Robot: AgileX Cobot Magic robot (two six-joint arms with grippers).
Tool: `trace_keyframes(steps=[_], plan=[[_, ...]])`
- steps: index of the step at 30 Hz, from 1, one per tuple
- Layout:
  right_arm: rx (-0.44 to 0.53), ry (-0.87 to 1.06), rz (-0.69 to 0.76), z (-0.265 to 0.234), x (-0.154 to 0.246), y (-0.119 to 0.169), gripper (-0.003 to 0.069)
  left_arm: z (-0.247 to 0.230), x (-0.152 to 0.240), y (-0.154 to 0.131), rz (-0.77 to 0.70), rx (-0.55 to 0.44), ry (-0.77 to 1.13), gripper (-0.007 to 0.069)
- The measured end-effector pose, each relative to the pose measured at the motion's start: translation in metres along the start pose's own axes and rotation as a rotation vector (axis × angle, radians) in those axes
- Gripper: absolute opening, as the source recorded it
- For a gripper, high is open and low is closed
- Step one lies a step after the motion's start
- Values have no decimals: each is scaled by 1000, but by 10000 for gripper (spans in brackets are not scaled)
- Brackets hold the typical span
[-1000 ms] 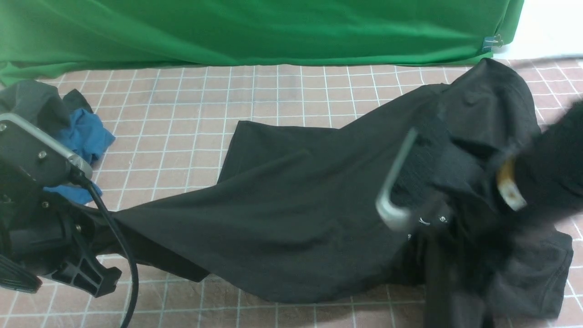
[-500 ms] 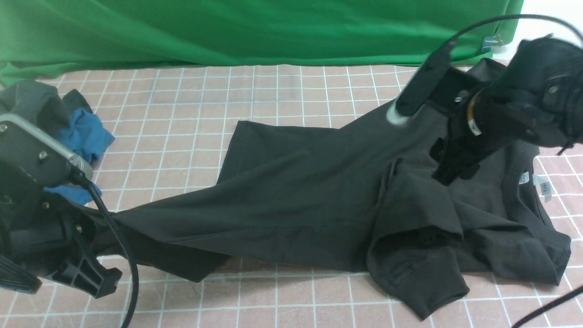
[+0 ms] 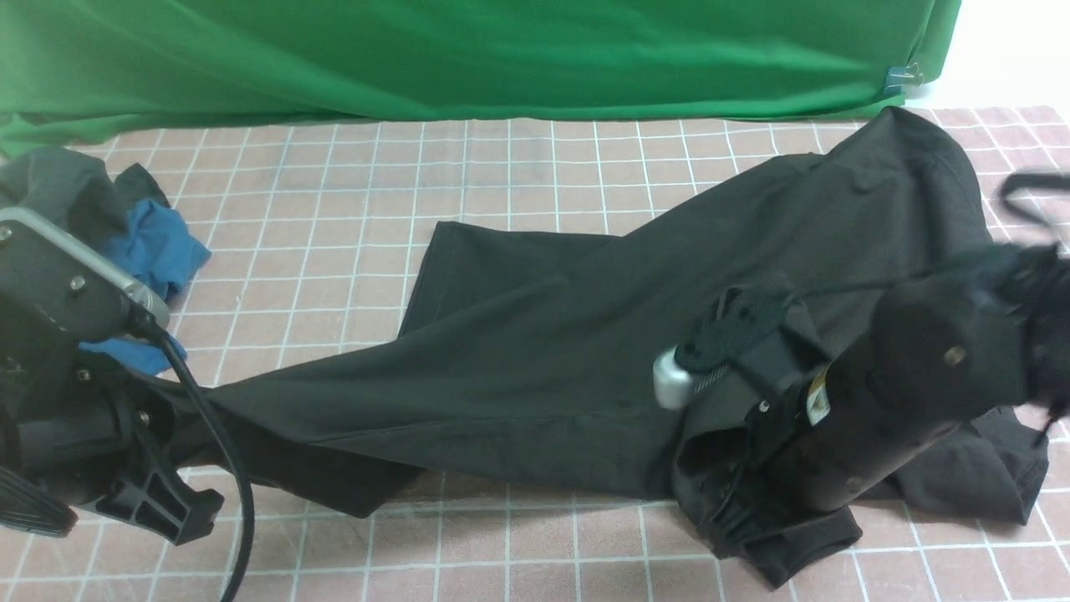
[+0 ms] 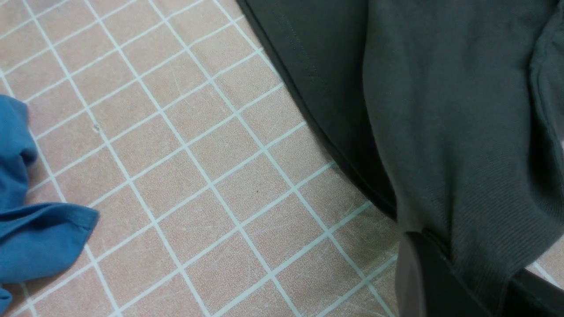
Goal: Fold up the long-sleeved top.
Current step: Spread the long sleeves with your arms and place them on the tabletop
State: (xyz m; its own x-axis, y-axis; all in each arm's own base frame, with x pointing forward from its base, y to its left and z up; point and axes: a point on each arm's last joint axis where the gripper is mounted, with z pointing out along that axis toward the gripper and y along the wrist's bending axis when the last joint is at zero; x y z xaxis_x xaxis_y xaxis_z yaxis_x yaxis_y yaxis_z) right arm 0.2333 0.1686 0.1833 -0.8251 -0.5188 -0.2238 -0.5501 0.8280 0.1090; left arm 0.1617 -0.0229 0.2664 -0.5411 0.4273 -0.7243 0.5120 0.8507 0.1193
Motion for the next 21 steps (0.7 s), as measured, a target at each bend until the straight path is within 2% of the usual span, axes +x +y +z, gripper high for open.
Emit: trace_keyframes(steps=[7,10,12,13,14,15,16,17,19,21], plan=[[30,-4,10,33,-8,-6,559,0,0,0,0,-4,-3,21],[34,5,7,36,-9,-7,538,0,0,1,0,-6,-4,21],[44,11,-6,37,-9,-8,454,0,0,1,0,-6,-4,21],[45,11,-9,37,-9,-8,443,0,0,1,0,-6,-4,21],[54,9,-21,37,-10,-9,339,0,0,1,0,-6,-4,21],[57,10,-25,37,-9,-9,323,0,0,1,0,-6,-4,21],[63,6,-33,34,-10,-10,205,0,0,1,0,-6,-4,21],[60,9,-29,31,-9,-10,135,0,0,1,0,-6,-4,21],[36,29,-17,21,-5,-3,86,0,0,1,0,-6,-4,21],[14,5,-10,2,-3,3,86,0,0,1,-2,-6,-5,21]])
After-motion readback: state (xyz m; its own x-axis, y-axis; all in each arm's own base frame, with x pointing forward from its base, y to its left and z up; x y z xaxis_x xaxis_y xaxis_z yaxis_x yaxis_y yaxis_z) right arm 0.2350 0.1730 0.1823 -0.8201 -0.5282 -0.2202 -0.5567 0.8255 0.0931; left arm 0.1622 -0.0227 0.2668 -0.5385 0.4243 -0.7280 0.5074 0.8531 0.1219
